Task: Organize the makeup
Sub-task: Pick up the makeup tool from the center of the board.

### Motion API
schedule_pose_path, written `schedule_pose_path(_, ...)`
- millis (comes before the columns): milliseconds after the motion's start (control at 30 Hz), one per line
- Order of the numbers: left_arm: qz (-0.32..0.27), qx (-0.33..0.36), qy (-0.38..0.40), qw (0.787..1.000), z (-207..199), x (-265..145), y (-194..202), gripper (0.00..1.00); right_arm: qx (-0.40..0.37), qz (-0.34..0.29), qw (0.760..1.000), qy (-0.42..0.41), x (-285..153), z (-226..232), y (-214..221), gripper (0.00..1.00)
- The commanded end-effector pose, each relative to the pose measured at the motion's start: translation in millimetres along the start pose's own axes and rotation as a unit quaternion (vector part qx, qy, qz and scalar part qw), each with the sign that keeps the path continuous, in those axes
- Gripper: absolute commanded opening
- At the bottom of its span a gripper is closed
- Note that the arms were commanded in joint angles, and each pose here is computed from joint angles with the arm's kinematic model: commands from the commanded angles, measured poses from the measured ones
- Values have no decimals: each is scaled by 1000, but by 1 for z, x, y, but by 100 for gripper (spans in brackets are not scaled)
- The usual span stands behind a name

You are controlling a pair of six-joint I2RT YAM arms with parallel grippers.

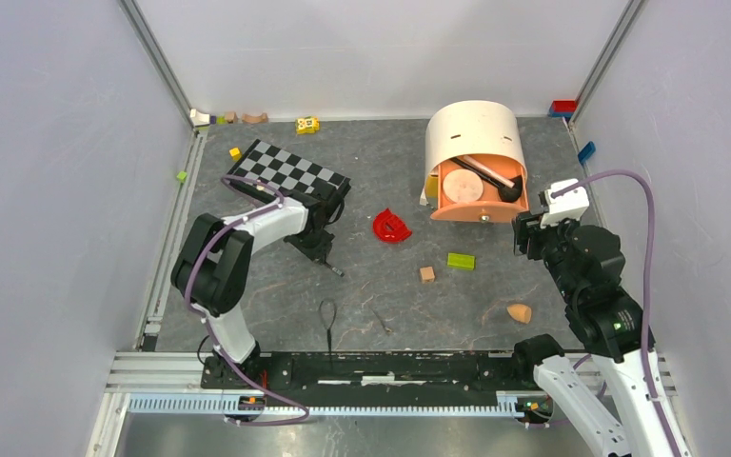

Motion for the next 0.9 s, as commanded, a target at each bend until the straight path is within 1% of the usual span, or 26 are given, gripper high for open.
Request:
schedule_pose_path(0, 14, 22, -47, 999, 27, 24, 15, 2, 10, -9, 1000, -1, -1, 1, -2, 64)
schedule_pose_path(133, -3, 33, -29, 999, 28, 11, 8, 2, 10, -16, 1000, -5, -2, 2, -5, 64)
schedule_pose_path(233, -38, 38, -4, 999, 30, -8, -4, 2, 10, -26, 1000, -7, -3, 2, -10, 65)
schedule_pose_path(333, -77, 54, 39, 995, 27, -34, -18, 2, 15, -37, 999, -28, -3, 9, -15, 65)
schedule_pose_path(400, -107, 69, 91, 988, 17, -56, -25, 2, 23, -42, 997, -55, -2, 20, -18, 65)
schedule_pose_path(500, -148, 99, 189, 966, -5, -91, -27, 2, 49, -38, 991, -117, 1, 43, -19, 66)
schedule_pose_path(600, -184, 122, 287, 932, -26, -135, -21, 2, 87, -15, 978, -189, 5, 72, -16, 67)
schedule_pose_path(700, -204, 153, 348, 902, -44, -175, -9, 2, 128, 1, 957, -259, 5, 99, -14, 68)
schedule_pose_path(767, -214, 175, 381, 882, -55, -197, 1, 2, 147, -2, 947, -284, 3, 108, -18, 69)
schedule_pose_path(867, -216, 206, 432, 851, -71, -224, 23, 2, 164, -8, 938, -304, -1, 116, -25, 70)
Point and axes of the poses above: each gripper's point midway between its finger pads, its own x axis out along the fingers, its own z axis along the line the jaws close on, y = z × x, the point moved 1 cm from there along -x, back along the fingers, and after that the axes turned 13 degrees about x, right-handed, at the moved point
